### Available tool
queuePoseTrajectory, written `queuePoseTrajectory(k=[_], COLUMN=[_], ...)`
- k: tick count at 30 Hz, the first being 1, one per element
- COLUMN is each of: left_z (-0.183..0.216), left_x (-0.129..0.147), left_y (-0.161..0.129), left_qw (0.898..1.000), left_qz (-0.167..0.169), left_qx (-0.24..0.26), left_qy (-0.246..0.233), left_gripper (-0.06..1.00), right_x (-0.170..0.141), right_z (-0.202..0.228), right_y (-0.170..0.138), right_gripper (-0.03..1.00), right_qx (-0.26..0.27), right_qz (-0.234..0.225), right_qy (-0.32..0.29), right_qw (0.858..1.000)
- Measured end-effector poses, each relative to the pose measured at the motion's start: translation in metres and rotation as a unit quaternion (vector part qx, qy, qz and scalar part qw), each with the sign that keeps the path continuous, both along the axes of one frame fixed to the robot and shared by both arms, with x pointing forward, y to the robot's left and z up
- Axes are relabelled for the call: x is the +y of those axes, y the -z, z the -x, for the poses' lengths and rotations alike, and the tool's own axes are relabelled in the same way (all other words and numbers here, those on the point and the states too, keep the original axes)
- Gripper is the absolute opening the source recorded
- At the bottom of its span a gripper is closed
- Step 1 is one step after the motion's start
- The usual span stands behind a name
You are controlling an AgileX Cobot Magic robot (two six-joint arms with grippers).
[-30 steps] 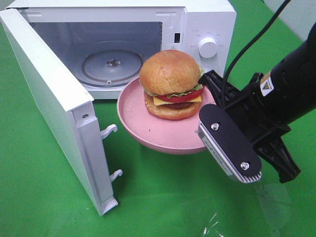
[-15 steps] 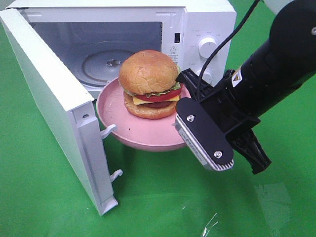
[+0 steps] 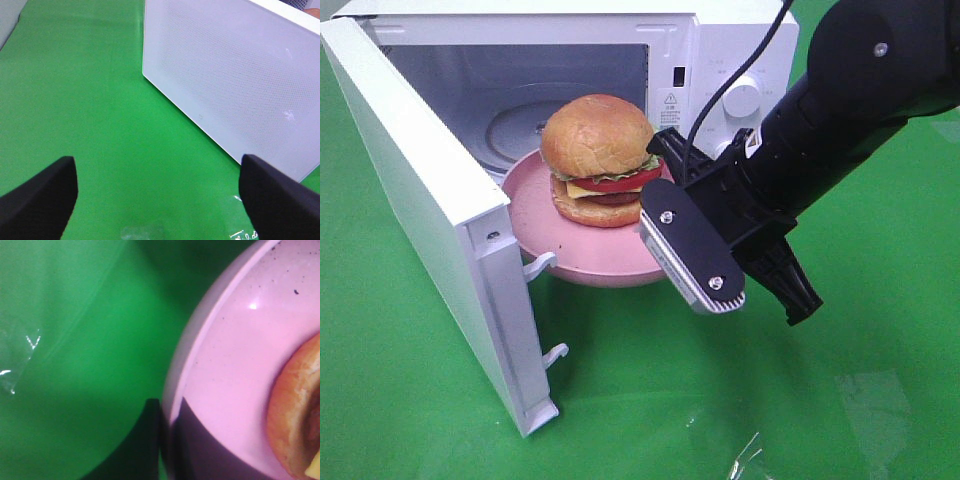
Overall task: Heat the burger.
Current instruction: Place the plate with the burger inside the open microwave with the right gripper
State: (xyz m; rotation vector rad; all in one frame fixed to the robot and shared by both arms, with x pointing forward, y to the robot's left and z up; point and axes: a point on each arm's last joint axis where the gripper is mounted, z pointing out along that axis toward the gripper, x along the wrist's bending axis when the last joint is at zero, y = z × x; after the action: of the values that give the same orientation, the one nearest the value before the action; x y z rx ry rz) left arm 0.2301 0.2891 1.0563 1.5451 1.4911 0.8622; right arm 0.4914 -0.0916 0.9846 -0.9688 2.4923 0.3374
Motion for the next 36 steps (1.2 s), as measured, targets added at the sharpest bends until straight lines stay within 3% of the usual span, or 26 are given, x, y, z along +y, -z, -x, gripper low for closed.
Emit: queuePoseTrajectory(k=[18, 23, 36], left_z=[0.000, 0.000, 0.000], left_x=[0.000, 0.000, 0.000], left_y=[0.000, 0.000, 0.000], left_qw=[1.000, 1.000, 1.000], left_qz=[0.000, 0.000, 0.000], left_qx=[0.000, 0.000, 0.000], left_qy=[0.000, 0.000, 0.000], left_gripper=[0.80, 0.80, 0.80], right_x=[0.027, 0.038, 0.053], right_z=[-0.031, -0.038, -0.055], right_y=[0.002, 0.006, 0.010], right_gripper=[0.03, 0.03, 0.03], right_qx=[-0.016, 0.007, 0.009], right_qz=[-0.014, -0.022, -0.029], right_qy=[-0.029, -0.039, -0.045], right_qw=[0.999, 0.999, 0.999])
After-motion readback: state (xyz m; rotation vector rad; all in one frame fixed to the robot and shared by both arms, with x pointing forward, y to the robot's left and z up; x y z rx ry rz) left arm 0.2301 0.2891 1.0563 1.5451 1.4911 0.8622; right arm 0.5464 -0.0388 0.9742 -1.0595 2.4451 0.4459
